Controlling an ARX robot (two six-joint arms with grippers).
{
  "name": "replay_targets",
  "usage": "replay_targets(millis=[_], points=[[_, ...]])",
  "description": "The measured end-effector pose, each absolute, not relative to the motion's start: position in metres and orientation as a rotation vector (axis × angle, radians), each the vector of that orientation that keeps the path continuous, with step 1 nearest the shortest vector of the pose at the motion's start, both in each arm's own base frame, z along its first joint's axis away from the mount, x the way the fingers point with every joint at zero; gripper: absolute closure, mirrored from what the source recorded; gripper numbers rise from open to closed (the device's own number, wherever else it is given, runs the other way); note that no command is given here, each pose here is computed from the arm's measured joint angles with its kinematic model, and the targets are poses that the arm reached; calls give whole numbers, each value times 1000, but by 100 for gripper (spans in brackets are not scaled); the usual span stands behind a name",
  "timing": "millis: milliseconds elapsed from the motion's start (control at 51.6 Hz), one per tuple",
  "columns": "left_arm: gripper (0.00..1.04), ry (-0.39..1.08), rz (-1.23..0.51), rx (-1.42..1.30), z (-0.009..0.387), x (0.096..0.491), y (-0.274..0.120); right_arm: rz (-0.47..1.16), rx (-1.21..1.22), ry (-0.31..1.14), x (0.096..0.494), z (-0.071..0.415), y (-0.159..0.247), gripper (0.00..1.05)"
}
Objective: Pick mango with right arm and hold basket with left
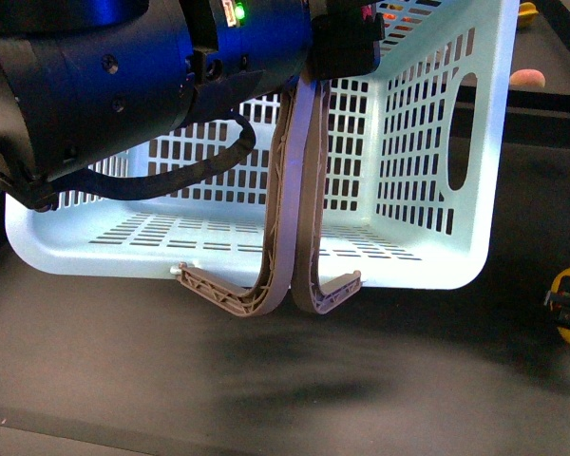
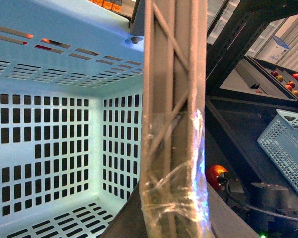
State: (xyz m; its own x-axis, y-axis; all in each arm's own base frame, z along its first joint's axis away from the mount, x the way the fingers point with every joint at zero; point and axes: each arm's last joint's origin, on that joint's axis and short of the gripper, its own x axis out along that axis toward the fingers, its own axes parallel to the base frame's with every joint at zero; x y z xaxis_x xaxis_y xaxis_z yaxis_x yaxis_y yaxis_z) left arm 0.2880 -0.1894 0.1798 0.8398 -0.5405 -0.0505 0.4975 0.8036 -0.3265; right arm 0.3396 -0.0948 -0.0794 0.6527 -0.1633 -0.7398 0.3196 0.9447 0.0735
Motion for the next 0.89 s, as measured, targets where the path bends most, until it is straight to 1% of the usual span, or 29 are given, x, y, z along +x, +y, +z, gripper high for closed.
replay_targets(millis=[213, 485, 659, 815, 892], points=[[96, 144, -558, -309, 180, 288, -189, -214, 237, 711, 339, -29, -86, 46], [96, 144, -559, -309, 180, 288, -189, -78, 307, 602, 328, 45, -61, 46], [96, 144, -558, -309, 180, 288, -189, 122, 419, 522, 314, 108, -30, 46], [96, 144, -558, -309, 180, 288, -189, 301, 406, 425, 298, 163, 6, 46], [96, 144, -558, -309, 180, 288, -189, 367, 388, 397, 292, 177, 23, 46]])
